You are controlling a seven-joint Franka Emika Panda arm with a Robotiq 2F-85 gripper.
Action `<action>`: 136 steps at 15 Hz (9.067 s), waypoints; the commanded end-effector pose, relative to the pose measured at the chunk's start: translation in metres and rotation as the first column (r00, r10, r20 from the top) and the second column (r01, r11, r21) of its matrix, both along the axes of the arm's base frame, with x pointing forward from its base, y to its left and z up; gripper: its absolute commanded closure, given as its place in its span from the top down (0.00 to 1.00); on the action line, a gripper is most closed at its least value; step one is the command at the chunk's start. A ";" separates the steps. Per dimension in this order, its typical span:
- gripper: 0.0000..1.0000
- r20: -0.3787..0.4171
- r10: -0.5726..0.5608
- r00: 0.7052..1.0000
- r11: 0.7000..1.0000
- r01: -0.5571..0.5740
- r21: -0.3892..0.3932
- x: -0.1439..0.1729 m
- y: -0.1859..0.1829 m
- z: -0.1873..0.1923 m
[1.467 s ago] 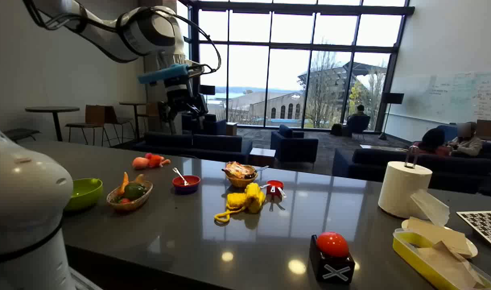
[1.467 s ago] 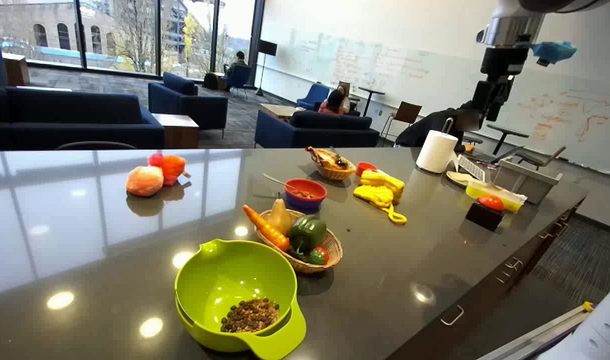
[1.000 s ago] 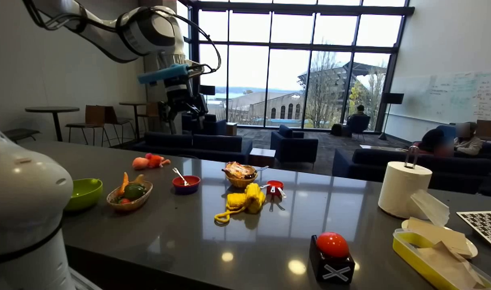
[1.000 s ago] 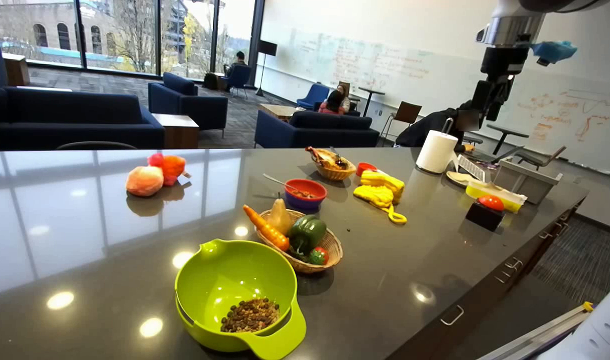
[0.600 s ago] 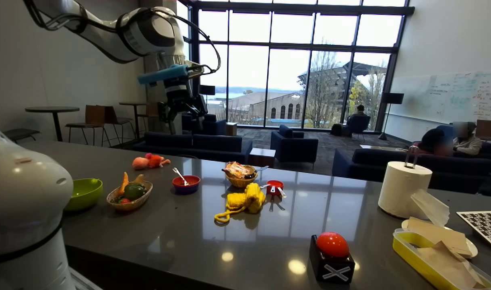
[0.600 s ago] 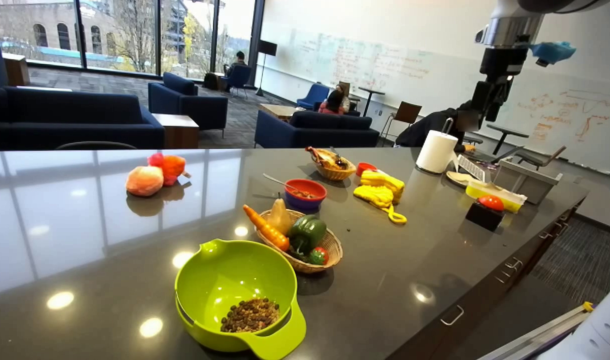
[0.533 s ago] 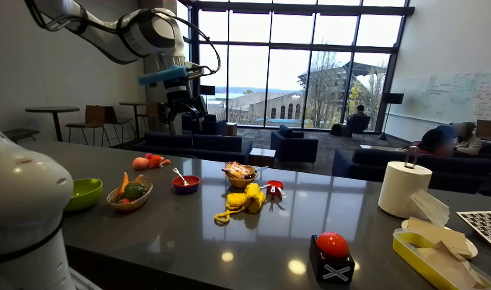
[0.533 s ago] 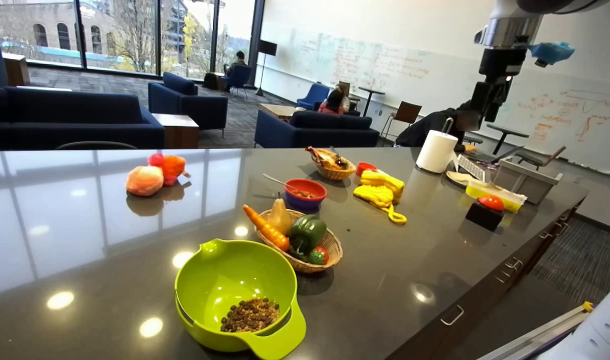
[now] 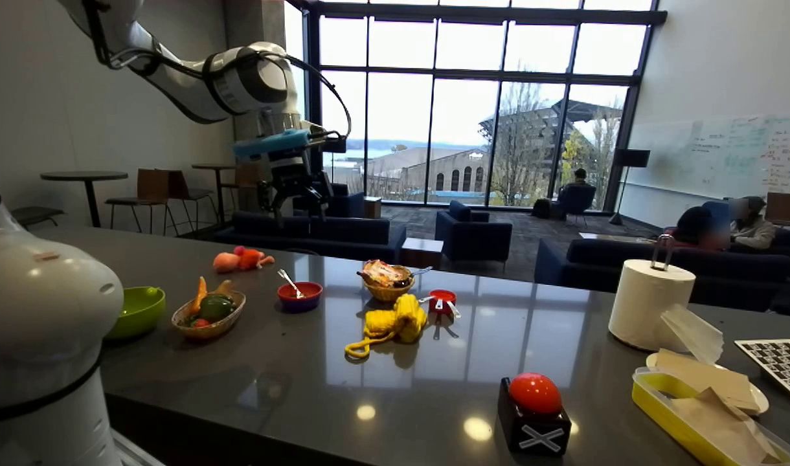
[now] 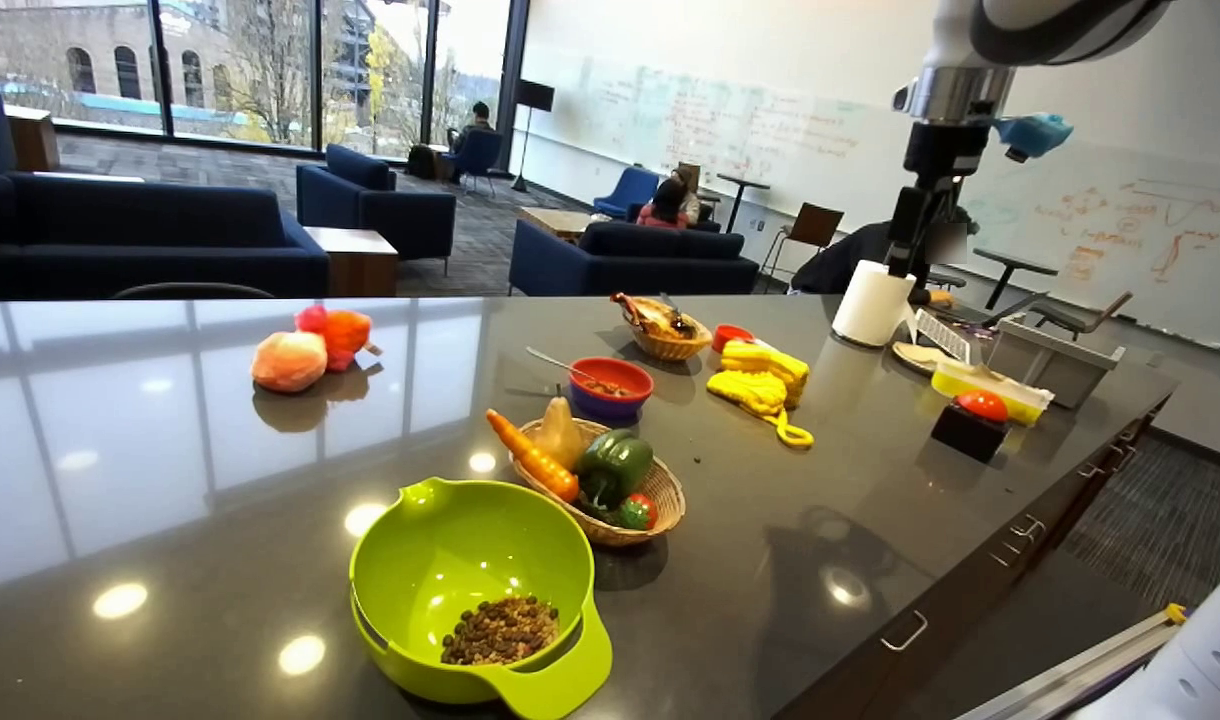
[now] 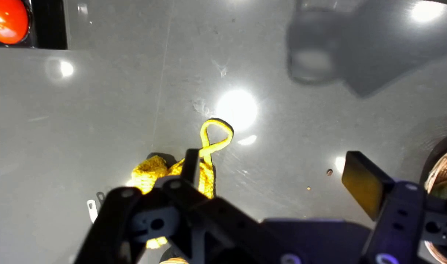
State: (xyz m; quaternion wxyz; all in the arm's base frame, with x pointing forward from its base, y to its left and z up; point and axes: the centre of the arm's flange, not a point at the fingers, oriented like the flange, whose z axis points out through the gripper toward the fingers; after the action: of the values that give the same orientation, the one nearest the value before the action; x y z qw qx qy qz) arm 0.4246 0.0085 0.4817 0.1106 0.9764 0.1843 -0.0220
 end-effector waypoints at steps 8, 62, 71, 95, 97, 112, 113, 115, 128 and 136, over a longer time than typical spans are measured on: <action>1.00 -0.023 0.156 0.987 0.987 -0.155 0.039 0.114 0.024 -0.030; 0.75 0.157 0.616 0.772 0.679 -0.621 0.392 0.315 0.257 -0.264; 0.14 0.135 0.617 0.775 0.672 -0.608 0.423 0.309 0.264 -0.274; 0.05 0.170 0.559 0.812 0.766 -0.584 0.270 0.306 0.225 -0.158; 0.05 0.168 0.541 0.824 0.780 -0.566 0.266 0.301 0.218 -0.154; 0.05 0.146 0.428 0.892 0.853 -0.452 0.261 0.268 0.196 -0.150; 0.05 0.147 0.420 0.895 0.857 -0.445 0.260 0.265 0.195 -0.148; 0.05 0.146 0.405 0.903 0.866 -0.430 0.255 0.260 0.191 -0.148; 0.77 0.132 0.435 0.890 0.847 -0.455 0.276 0.241 0.201 -0.167; 1.00 0.162 0.610 0.776 0.719 -0.628 0.298 0.257 0.249 -0.191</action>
State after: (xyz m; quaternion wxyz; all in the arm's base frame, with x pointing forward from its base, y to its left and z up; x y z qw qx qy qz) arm 0.6683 0.2486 0.2973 -0.0436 0.8844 0.4602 0.0652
